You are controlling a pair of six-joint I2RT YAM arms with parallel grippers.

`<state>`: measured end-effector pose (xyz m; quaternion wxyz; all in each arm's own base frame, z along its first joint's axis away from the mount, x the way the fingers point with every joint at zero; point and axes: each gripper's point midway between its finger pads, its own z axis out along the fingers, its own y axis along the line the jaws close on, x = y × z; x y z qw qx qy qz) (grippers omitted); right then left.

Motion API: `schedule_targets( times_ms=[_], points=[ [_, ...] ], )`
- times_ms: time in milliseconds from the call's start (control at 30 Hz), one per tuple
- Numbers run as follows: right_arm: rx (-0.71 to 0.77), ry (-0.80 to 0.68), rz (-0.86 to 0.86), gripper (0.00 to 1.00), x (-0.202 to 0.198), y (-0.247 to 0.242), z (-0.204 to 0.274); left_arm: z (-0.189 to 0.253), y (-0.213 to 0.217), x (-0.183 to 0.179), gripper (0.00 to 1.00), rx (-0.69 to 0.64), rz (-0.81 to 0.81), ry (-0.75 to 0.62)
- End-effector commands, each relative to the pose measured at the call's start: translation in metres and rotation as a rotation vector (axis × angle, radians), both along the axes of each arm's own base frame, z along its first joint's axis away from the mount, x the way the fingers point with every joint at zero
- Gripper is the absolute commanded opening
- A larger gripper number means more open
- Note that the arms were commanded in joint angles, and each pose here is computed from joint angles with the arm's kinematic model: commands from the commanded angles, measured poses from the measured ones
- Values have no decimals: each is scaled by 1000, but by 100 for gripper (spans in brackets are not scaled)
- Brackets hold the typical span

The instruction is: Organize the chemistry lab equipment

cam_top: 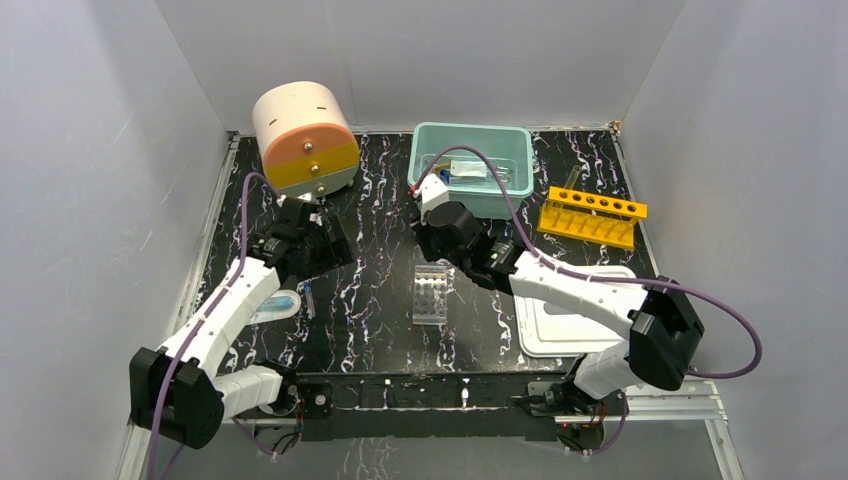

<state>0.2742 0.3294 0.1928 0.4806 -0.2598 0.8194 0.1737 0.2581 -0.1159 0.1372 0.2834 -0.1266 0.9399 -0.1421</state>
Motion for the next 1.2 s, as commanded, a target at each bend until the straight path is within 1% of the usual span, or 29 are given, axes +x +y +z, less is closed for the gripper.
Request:
schedule_targets(
  times_ms=[0, 133, 300, 467, 833, 1167],
  points=[
    [69, -114, 2, 20, 7, 14, 15, -30, 23, -13, 78, 63, 120, 137],
    [74, -84, 29, 19, 2, 20, 1, -43, 32, -19, 75, 80, 161, 208],
    [75, -57, 35, 19, -1, 21, -16, -51, 44, -23, 70, 98, 199, 238],
    [68, -10, 61, 19, -6, 27, -30, -59, 47, -28, 69, 88, 205, 267],
    [38, 5, 72, 18, -7, 28, -46, -62, 48, -27, 68, 79, 205, 264],
    [13, -1, 48, 18, -3, 24, -58, -60, 51, -25, 68, 84, 202, 255]
  ],
)
